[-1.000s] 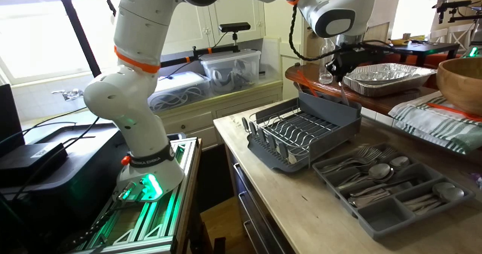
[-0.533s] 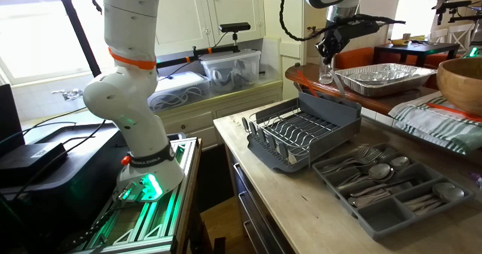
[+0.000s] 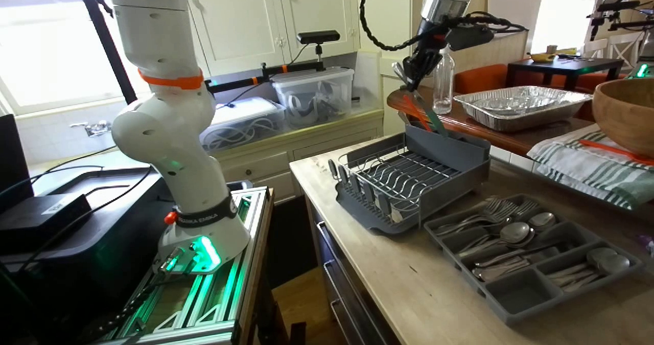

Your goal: Put the spoon and knife on the cutlery holder

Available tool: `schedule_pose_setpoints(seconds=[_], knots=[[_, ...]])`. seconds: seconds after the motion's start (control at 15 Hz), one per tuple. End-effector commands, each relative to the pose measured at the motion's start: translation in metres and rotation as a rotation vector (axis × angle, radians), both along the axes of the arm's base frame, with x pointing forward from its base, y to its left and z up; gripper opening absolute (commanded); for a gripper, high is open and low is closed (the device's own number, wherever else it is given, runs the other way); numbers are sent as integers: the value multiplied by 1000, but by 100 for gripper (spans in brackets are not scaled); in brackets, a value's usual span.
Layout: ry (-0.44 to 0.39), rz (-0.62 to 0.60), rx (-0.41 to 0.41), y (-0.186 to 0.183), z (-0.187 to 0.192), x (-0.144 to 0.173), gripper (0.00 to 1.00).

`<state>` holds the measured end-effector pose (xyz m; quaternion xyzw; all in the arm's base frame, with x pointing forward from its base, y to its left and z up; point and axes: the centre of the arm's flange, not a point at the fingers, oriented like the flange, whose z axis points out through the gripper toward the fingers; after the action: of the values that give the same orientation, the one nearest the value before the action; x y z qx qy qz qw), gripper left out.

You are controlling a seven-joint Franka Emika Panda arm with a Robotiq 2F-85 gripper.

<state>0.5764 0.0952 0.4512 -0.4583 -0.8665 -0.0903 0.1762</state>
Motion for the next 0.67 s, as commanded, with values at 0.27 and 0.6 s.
schedule_pose_setpoints(seconds=[0.27,0.6], knots=[[110,337,-58,-89,-10,-65,2],[136,282,-68,-121,-12,-61,2]])
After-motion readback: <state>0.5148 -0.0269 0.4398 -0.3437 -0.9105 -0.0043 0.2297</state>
